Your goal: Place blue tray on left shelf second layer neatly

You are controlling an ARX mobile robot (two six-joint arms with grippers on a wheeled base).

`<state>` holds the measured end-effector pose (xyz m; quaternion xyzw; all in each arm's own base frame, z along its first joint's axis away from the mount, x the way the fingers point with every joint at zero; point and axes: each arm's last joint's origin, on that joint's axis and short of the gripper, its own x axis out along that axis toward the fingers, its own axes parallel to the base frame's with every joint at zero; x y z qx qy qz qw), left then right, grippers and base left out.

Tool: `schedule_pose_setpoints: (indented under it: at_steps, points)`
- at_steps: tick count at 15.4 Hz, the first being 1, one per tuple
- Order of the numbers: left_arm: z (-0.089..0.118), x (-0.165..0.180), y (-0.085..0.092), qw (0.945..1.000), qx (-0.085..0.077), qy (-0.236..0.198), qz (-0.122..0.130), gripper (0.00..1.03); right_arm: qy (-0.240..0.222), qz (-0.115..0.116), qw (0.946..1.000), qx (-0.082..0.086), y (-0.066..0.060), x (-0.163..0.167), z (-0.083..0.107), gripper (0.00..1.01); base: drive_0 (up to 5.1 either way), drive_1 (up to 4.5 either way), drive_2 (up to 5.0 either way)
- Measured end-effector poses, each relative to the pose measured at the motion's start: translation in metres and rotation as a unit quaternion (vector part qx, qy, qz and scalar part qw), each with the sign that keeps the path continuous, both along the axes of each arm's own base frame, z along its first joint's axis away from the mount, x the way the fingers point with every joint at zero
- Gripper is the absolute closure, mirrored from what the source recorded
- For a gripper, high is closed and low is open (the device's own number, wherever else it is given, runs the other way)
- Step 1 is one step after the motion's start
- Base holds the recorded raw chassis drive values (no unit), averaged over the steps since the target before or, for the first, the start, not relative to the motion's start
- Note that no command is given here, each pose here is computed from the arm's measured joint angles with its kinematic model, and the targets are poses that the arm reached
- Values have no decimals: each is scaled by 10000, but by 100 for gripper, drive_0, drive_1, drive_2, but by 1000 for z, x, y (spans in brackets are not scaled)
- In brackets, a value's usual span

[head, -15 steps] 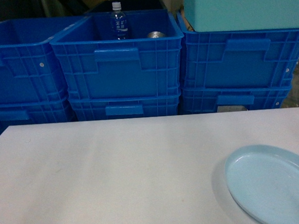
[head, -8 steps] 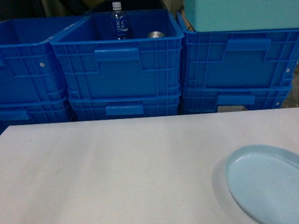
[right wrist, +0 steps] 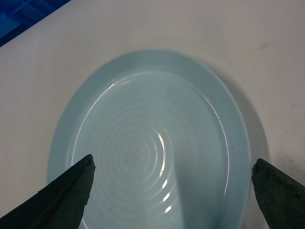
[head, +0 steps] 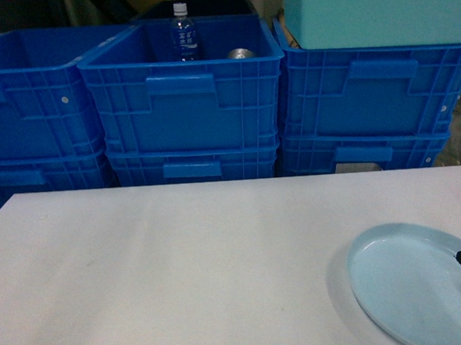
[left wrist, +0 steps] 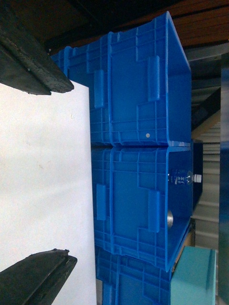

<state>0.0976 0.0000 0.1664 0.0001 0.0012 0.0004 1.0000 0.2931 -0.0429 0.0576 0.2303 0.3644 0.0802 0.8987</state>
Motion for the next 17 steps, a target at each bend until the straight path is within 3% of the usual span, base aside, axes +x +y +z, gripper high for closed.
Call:
schedule_pose_setpoints:
  at_steps: [4,13,17]
  points:
    - [0,0,0,10000,0,0,-2,5,81,-76,9999,-35,-1,-1,-7,3,0,0,0]
    - [0,0,0,10000,0,0,-2,5,238,-227,9993,175,7,-3,-18,3,0,0,0]
    - [0,0,0,10000,0,0,-2,5,373,-387,9985,43,4,-5,-26,45,0,0,0]
